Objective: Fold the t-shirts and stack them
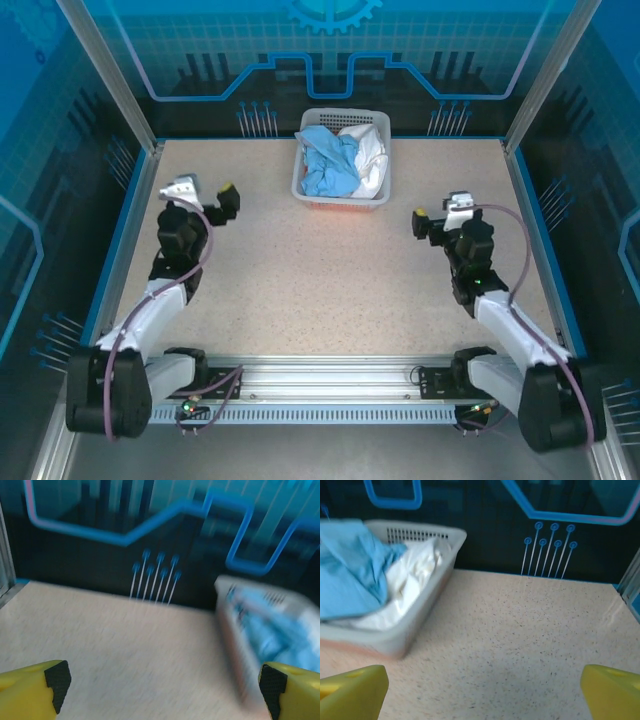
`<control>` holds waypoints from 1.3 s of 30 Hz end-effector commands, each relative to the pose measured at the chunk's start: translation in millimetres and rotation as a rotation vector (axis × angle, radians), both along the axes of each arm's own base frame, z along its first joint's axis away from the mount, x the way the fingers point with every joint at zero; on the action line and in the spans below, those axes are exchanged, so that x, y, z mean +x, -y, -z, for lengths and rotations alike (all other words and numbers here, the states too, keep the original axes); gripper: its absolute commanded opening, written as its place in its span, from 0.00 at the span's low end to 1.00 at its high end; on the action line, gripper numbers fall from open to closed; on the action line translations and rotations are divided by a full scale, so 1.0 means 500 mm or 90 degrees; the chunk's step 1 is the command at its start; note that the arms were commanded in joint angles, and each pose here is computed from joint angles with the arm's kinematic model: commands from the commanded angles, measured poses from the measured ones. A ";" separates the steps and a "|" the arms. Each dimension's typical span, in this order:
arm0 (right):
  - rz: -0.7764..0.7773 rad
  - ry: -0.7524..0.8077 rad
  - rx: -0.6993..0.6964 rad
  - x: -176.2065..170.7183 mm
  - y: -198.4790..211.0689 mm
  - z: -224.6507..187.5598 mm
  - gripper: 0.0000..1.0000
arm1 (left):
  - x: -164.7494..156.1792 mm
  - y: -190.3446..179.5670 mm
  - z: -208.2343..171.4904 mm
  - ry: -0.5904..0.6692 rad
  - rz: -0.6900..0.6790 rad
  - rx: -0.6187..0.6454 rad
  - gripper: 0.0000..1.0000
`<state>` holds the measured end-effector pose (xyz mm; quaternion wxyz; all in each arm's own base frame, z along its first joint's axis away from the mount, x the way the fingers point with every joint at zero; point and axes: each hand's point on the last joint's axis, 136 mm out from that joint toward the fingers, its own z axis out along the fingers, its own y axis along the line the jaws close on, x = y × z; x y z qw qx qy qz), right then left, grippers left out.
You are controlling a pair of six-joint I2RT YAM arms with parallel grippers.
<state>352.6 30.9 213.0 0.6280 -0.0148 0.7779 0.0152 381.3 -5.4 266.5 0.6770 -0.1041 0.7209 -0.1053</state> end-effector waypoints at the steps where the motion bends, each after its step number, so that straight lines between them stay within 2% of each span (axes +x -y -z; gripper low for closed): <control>1: 0.107 -0.072 0.173 -0.048 0.051 -0.005 1.00 | -0.027 0.033 -0.049 -0.015 0.052 -0.127 0.99; 3: 0.098 -0.077 0.241 -0.062 0.056 -0.021 1.00 | -0.043 0.023 -0.065 0.006 0.036 -0.212 0.99; 5: 0.091 -0.076 0.293 -0.070 0.058 -0.032 1.00 | -0.040 0.012 -0.046 -0.008 0.024 -0.302 0.99; 8: 0.134 -0.093 0.377 -0.080 0.079 -0.021 1.00 | -0.002 0.060 -0.021 -0.079 0.109 -0.307 0.99; 10: 0.127 -0.124 0.388 -0.076 0.074 -0.011 1.00 | 0.028 0.098 -0.003 -0.144 0.153 -0.315 0.99; 12: 0.123 -0.185 0.384 -0.068 0.061 0.010 1.00 | 0.054 0.139 0.010 -0.200 0.172 -0.297 0.99; 15: 0.109 -0.307 0.355 -0.055 0.022 0.057 0.94 | 0.092 0.215 0.033 -0.304 0.190 -0.248 0.94; 17: 0.084 -0.393 0.301 -0.050 -0.021 0.095 0.92 | 0.120 0.271 0.056 -0.383 0.190 -0.213 0.90; 19: 0.057 -0.463 0.236 -0.055 -0.067 0.139 0.85 | 0.148 0.321 0.073 -0.443 0.187 -0.182 0.87; 20: 0.048 -0.481 0.213 -0.047 -0.087 0.139 0.81 | 0.164 0.347 0.081 -0.471 0.184 -0.158 0.86; 23: 0.026 -0.520 0.158 -0.058 -0.139 0.172 0.80 | 0.212 0.412 0.110 -0.529 0.157 -0.088 0.84; 26: -0.004 -0.501 0.120 -0.062 -0.182 0.177 0.80 | 0.253 0.479 0.134 -0.552 0.153 -0.041 0.81; 30: -0.023 -0.504 0.106 -0.064 -0.215 0.188 0.80 | 0.300 0.521 0.183 -0.561 0.118 0.029 0.80; 35: -0.028 -0.515 0.082 -0.071 -0.228 0.199 0.79 | 0.328 0.555 0.267 -0.579 0.114 0.026 0.70; 39: -0.015 -0.512 0.074 -0.081 -0.216 0.203 0.80 | 0.332 0.574 0.291 -0.581 0.130 0.019 0.58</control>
